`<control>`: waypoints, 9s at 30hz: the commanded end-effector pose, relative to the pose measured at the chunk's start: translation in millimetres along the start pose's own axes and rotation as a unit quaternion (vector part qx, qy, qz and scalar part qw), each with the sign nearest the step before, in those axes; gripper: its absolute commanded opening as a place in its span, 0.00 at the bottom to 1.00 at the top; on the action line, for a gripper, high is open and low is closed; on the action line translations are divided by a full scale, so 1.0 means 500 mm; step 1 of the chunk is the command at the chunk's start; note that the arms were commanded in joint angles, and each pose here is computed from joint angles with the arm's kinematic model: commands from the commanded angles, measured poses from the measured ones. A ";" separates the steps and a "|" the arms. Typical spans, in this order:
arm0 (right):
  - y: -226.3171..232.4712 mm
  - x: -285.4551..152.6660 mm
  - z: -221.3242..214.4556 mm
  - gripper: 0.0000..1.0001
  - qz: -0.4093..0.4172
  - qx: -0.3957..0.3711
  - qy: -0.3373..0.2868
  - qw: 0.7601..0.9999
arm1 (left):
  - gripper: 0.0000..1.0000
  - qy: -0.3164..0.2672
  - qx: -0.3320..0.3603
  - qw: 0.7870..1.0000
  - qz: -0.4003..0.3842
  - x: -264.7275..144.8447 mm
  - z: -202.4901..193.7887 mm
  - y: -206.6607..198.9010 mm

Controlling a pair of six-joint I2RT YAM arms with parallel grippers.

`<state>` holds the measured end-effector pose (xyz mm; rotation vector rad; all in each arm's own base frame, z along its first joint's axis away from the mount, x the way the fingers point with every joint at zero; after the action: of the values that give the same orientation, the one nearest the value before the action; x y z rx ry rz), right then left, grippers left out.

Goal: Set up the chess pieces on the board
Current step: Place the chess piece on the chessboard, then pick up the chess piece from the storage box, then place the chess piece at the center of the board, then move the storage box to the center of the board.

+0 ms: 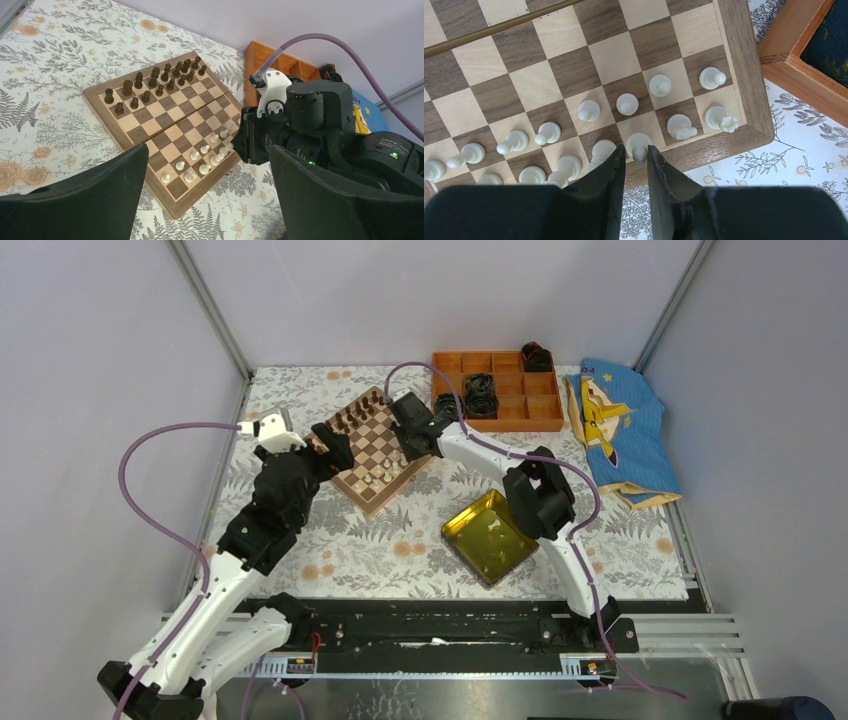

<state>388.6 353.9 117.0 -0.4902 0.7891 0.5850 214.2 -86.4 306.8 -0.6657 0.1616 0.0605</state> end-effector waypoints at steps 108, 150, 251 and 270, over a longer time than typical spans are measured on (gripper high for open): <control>-0.423 -0.430 -0.224 0.75 -0.308 0.309 -0.318 0.842 | 0.62 0.315 0.321 0.824 -0.346 0.111 -0.656 -0.167; -0.411 -0.452 -0.230 0.74 -0.300 0.308 -0.334 0.839 | 0.02 0.293 0.322 0.844 -0.313 0.108 -0.661 -0.187; -0.114 -0.267 -0.372 0.00 -0.134 0.220 -0.097 0.961 | 0.15 0.493 0.616 0.615 0.026 0.018 -0.511 -0.007; -0.168 -0.245 -0.374 0.00 -0.185 0.243 -0.086 0.948 | 0.17 0.489 0.613 0.620 0.025 0.019 -0.503 -0.014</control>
<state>258.8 141.4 98.8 -0.1499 0.6939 0.1233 187.5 -245.6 107.1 0.7922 1.1830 -0.3571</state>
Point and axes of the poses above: each gripper's point midway between its finger pads, its own x axis out along the fingers, its own y axis along the line the jaws close on, z = x × y, the point moved 8 cm from there along -x, back along the fingers, and after that the axes turned 15 degrees about -x, right-handed, at the moved point
